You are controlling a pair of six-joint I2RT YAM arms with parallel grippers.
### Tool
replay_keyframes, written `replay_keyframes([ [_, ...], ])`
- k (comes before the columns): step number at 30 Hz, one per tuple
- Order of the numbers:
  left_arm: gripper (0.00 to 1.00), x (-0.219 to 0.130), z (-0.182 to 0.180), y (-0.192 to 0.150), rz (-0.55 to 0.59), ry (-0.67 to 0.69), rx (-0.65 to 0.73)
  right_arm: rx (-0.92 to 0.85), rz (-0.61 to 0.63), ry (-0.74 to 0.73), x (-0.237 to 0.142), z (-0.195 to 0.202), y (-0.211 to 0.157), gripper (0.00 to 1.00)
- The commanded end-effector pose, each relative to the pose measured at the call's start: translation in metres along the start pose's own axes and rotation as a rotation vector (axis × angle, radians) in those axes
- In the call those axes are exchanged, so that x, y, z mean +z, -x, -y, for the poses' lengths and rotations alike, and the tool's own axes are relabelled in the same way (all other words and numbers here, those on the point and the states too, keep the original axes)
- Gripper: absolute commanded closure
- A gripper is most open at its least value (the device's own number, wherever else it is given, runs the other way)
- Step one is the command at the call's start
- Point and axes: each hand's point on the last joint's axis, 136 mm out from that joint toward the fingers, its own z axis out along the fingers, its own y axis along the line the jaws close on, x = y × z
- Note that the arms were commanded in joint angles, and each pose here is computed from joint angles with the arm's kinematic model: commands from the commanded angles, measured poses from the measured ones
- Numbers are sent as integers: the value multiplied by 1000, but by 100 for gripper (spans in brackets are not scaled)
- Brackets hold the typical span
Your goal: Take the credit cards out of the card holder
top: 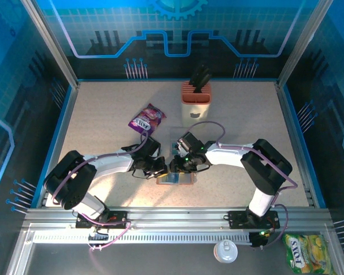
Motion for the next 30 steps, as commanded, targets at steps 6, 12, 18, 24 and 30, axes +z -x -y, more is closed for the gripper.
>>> replay_keyframes([
  [6,93,-2,-4,0,7,4,-5,-33,-1,39,2,-11,-1,68],
  [12,93,-2,-4,0,7,3,-7,-41,12,59,-2,-16,2,68],
  [18,93,-2,-5,0,9,3,-8,-56,41,81,-10,-21,3,68],
  [24,93,-2,-6,0,10,5,-6,-34,51,49,-17,-11,-2,68],
  [30,93,0,-9,0,6,16,-9,3,27,-10,-16,8,-9,68],
])
